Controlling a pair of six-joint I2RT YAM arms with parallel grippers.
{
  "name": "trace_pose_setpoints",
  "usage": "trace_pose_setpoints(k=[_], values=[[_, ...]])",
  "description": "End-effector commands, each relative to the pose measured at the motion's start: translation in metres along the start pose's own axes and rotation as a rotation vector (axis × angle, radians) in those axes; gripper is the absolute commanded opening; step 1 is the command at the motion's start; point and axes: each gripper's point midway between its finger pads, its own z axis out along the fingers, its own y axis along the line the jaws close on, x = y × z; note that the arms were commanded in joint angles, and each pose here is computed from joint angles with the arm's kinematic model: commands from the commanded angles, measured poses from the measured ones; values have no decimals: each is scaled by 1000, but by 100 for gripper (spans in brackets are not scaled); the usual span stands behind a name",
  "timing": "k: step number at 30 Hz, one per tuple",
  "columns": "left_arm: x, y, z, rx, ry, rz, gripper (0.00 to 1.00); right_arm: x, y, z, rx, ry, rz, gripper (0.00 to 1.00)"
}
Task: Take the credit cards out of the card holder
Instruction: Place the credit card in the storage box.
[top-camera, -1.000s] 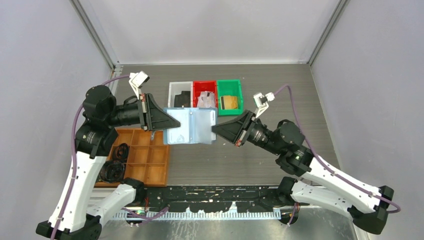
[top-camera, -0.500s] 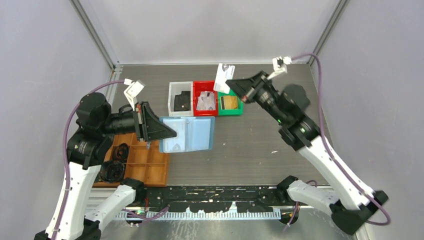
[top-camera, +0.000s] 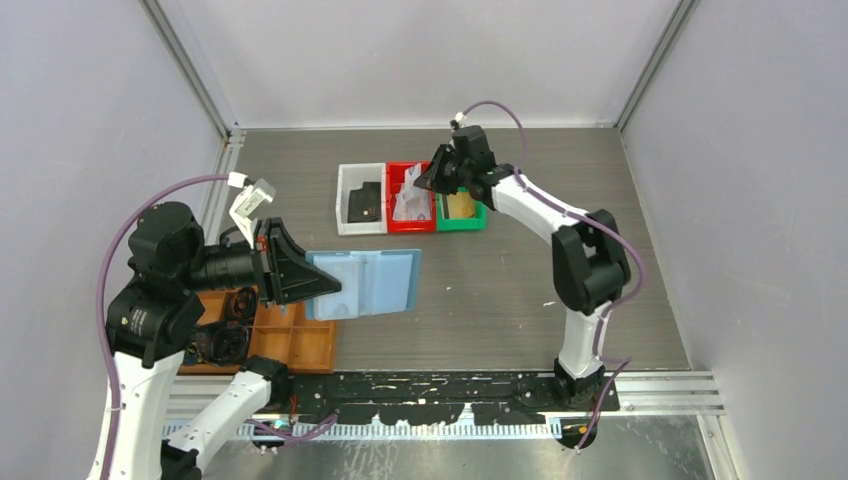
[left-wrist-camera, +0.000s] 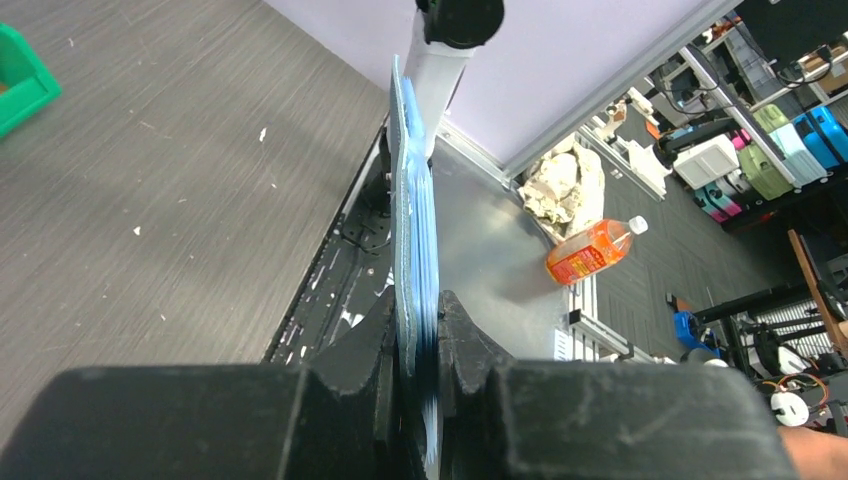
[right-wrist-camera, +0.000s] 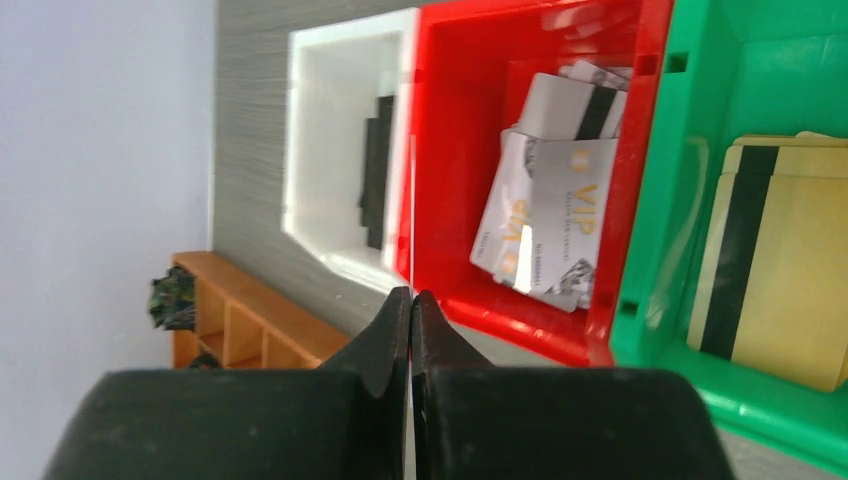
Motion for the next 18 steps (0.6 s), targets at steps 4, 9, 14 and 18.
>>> trace_pose_setpoints(k=[4, 9, 14, 18], values=[[-6, -4, -2, -6, -9, 56, 0, -11, 3, 44, 18, -5, -72, 1], [-4, -4, -2, 13, -7, 65, 0, 2, -10, 67, 75, 12, -77, 4], [-6, 1, 0, -4, -3, 45, 0, 5, -16, 67, 133, 3, -100, 15], [-5, 3, 1, -8, -4, 24, 0, 4, -11, 55, 174, -22, -134, 31]])
